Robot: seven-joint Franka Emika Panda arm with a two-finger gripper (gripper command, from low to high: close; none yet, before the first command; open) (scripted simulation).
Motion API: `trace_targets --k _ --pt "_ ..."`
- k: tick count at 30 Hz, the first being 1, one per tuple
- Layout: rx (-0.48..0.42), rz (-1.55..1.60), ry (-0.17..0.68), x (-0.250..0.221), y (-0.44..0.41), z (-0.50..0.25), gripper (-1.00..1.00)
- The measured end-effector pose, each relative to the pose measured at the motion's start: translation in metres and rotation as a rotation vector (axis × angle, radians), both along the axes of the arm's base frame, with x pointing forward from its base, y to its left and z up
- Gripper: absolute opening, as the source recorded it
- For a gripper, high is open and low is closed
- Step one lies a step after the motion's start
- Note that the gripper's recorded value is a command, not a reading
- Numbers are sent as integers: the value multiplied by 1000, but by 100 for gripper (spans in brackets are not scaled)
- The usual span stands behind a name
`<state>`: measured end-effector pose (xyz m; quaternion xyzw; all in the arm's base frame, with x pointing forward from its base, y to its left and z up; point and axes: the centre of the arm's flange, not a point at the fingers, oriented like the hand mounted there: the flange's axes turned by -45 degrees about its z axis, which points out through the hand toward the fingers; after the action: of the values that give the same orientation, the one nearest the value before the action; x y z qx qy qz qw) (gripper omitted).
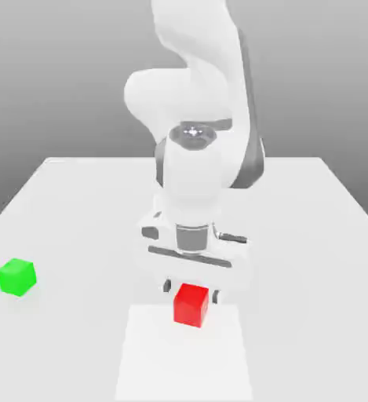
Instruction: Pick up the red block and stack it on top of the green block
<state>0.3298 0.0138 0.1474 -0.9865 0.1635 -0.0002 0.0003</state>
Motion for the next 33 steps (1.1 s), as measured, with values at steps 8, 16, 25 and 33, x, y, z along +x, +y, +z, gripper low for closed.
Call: trace_targets --k 8,16,25,33 --pt "-1 0 -1 0 0 4 -100" --pt "-1 -26 0 2 -10 60 -100" --pt "3 -355 -1 8 -147 77 -100" --pt "2 -682 -1 -46 -282 90 -100"
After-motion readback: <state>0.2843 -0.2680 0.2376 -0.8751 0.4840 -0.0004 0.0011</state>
